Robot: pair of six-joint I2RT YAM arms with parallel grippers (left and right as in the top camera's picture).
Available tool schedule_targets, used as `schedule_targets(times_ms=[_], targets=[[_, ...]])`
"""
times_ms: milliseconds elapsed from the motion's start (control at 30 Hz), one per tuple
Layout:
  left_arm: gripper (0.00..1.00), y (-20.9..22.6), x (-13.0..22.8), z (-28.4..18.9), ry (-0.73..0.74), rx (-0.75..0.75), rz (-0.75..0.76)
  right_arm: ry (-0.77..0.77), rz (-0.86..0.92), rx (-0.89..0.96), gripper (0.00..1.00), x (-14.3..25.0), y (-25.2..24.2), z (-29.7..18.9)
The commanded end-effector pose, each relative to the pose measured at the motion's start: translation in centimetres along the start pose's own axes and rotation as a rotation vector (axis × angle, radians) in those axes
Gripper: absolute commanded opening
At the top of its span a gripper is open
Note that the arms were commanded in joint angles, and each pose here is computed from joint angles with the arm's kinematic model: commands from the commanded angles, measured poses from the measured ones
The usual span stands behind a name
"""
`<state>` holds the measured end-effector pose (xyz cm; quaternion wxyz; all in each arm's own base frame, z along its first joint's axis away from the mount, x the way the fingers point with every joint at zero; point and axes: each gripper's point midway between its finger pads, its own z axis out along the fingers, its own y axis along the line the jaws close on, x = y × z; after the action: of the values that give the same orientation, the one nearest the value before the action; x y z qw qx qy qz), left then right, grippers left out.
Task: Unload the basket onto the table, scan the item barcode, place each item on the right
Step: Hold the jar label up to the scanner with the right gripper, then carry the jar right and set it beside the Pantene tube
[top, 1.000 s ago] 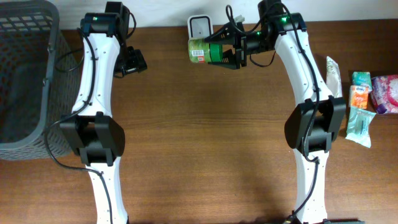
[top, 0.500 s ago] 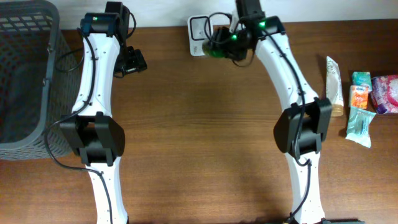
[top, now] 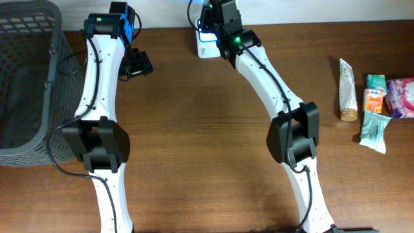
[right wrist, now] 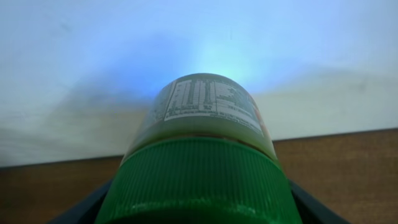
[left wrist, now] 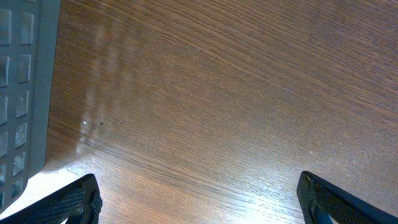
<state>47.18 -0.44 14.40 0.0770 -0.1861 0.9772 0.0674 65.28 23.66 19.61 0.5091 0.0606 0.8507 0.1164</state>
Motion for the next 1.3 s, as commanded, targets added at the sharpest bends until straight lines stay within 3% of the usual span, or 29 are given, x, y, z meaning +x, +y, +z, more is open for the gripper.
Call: schedule_targets(times_ms=[0,100,233,367,433,533,667,800,1000,1100,1267], targets=[[0.99,0.3,-0.1,-0.1,-0.005,-0.010,0.010,-0.033,-0.012,0.011,0.63,-0.4,0.4,0.2],[0.99,0.3,-0.1,-0.1,-0.005,-0.010,0.011,-0.041,-0.011,0.019,0.63,-0.6,0.3,0.1],[0.99,0.3,-0.1,-0.1,-0.005,-0.010,0.011,-0.075,-0.001,0.076,0.63,-3.8,-1.2,-2.5],[0.99,0.3,-0.1,-0.1,-0.005,-0.010,0.010,-0.051,0.039,0.204,0.63,-8.4,-7.8,-7.3],[0.99,0.3,-0.1,-0.1,-0.005,-0.010,0.010,0.040,0.138,0.349,0.63,-8.9,-15.5,-10.7],[0.99,0.3,-0.1,-0.1,-0.005,-0.010,0.010,0.217,0.196,0.506,0.63,-6.3,-24.3,-13.5],[0.99,0.3,-0.1,-0.1,-0.005,-0.010,0.010,0.518,0.331,0.625,0.63,0.6,-33.1,-16.7],[0.99,0.3,-0.1,-0.1,-0.005,-0.010,0.011,0.641,0.415,0.653,0.63,5.5,-36.9,-17.0],[0.99,0.3,-0.1,-0.1,-0.005,-0.010,0.011,0.749,0.473,0.654,0.63,13.3,-37.9,-15.2],[0.99,0.3,-0.1,-0.1,-0.005,-0.010,0.010,0.741,0.487,0.669,0.64,14.4,-39.2,-15.0],[0.99,0.3,-0.1,-0.1,-0.005,-0.010,0.011,0.678,0.459,0.799,0.70,12.3,-42.8,-16.8]])
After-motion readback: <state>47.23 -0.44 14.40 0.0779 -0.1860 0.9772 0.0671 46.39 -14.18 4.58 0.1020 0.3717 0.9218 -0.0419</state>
